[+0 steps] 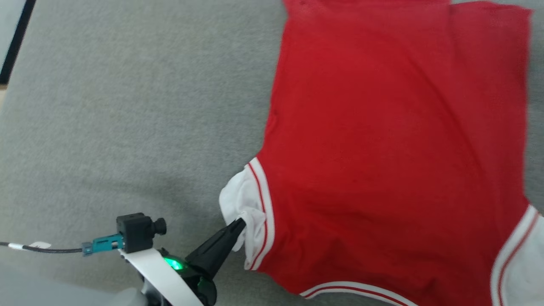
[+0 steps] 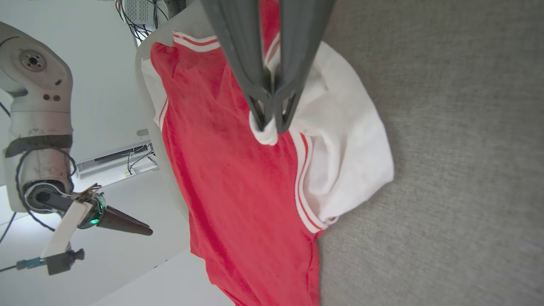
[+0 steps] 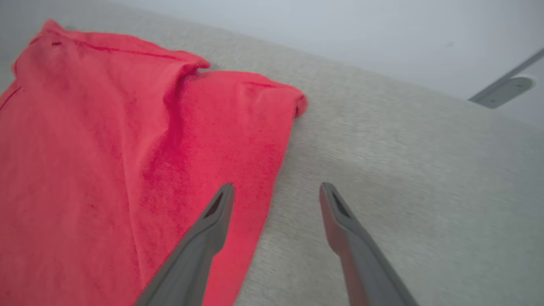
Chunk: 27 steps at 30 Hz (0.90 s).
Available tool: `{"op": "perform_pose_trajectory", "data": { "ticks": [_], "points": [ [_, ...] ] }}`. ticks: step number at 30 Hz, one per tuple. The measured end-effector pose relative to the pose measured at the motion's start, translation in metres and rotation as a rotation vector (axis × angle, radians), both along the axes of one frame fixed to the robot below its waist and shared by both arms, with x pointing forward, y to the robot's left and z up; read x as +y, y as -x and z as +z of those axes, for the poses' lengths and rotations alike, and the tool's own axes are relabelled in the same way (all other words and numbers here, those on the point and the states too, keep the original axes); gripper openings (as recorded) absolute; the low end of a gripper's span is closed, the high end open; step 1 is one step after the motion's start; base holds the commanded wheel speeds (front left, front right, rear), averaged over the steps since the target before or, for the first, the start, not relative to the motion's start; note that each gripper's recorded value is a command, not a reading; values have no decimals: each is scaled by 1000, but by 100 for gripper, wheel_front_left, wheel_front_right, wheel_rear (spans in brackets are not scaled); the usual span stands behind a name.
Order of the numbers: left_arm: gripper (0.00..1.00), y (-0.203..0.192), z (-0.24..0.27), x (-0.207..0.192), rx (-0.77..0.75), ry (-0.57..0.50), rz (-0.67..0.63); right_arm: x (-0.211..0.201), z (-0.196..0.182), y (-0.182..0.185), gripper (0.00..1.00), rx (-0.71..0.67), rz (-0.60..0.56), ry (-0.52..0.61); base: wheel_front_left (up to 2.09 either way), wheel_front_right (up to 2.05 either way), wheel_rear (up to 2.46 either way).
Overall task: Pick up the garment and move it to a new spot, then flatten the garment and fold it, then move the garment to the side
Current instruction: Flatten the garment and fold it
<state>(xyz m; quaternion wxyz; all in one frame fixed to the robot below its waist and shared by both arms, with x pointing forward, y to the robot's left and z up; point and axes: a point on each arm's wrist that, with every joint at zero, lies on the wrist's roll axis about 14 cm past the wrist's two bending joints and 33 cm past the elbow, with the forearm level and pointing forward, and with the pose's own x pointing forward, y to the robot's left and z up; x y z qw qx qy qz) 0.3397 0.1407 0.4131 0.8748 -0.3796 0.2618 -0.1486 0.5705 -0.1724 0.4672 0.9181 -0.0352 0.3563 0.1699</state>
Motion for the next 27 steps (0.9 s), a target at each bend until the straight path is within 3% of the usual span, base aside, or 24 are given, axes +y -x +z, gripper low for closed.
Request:
{"op": "perform_pose_trajectory", "data": {
  "ticks": [9, 17, 18, 19, 20, 27],
  "points": [
    [0, 0, -14, 1, 53, 8, 55, 22, -53, -62, 100, 138, 3, 142, 0, 0, 0],
    [0, -1, -23, 4, 82, -4, 71, 41, -91, -74, 100, 251, 17, 172, 0, 0, 0],
    [0, -1, -24, 3, 85, -4, 65, 44, -94, -72, 68, 263, 26, 177, 0, 0, 0],
    [0, -2, -24, 2, 84, -3, 62, 46, -94, -72, 24, 266, 33, 178, 0, 0, 0],
    [0, -3, -24, 0, 81, -1, 59, 48, -94, -72, 0, 264, 39, 175, 0, 0, 0],
    [0, -6, -12, 9, 33, -26, 64, 49, -74, -62, 0, 201, 42, 135, 0, 0, 0]
  ]
}}
